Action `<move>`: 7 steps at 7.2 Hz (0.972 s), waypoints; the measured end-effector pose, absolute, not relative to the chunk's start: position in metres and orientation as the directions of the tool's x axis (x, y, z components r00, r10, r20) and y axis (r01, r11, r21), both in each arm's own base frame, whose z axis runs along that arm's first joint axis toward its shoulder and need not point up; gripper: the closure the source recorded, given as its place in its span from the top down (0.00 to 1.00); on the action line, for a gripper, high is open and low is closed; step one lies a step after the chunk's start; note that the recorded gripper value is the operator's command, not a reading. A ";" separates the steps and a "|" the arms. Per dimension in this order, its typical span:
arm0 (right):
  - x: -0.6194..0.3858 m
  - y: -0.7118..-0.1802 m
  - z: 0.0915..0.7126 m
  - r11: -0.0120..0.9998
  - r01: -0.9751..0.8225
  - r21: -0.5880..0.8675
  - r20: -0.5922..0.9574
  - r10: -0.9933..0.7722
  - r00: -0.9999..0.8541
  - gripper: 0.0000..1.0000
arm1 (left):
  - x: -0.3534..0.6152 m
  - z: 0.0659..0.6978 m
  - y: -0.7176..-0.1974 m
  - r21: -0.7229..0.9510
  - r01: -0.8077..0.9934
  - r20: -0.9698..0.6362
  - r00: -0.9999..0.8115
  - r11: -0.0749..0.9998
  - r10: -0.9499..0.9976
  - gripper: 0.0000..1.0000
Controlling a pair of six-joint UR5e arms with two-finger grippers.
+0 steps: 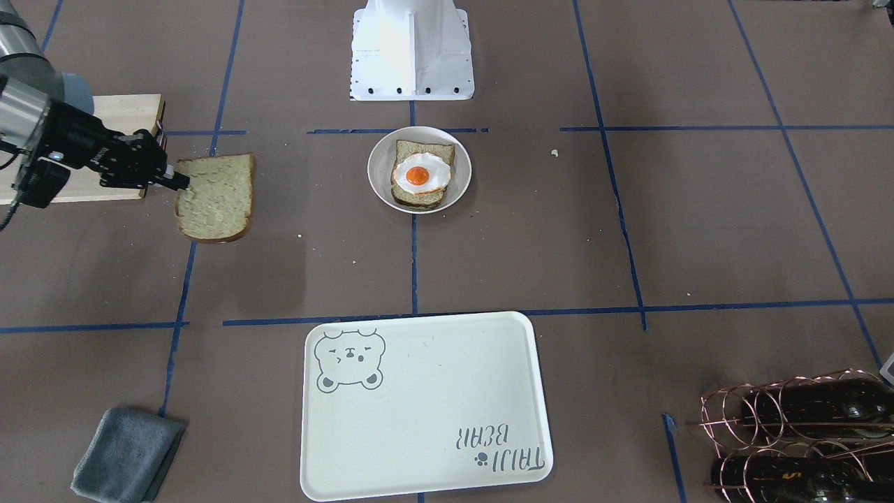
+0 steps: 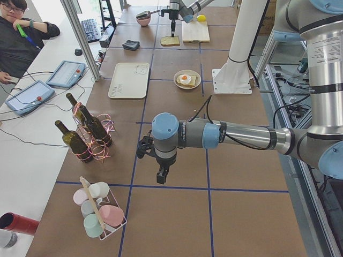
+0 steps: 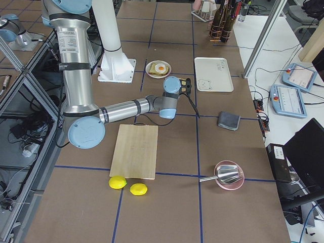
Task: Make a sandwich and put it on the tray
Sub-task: 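Carry the bread slice with the right gripper over the egg toast plate, then lower the bread onto the egg and open the right gripper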
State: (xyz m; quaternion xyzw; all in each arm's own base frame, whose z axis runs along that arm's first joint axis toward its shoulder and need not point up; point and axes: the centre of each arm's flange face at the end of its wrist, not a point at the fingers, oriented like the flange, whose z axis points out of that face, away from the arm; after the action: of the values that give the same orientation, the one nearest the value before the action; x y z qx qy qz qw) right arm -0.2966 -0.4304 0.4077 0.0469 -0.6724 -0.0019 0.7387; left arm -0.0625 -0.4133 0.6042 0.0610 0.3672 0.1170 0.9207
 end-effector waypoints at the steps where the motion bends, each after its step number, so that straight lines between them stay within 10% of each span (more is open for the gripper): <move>1: -0.337 -0.428 0.380 0.995 -0.078 0.062 0.995 -0.055 0.087 0.00 | -0.062 0.605 -0.414 0.197 -0.171 -0.662 0.703 0.965 0.260 1.00; 7: -0.504 -0.283 0.250 0.975 -0.221 -0.010 0.981 0.052 0.185 0.00 | -0.061 0.608 -0.414 0.194 -0.174 -0.663 0.702 0.966 0.259 1.00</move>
State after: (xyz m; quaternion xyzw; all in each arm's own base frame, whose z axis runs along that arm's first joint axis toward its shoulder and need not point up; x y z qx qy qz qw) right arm -0.5036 -0.2827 0.2499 0.0666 -0.6323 0.0890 0.7667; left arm -0.0612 -0.4139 0.6078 0.0583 0.3676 0.1175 0.9207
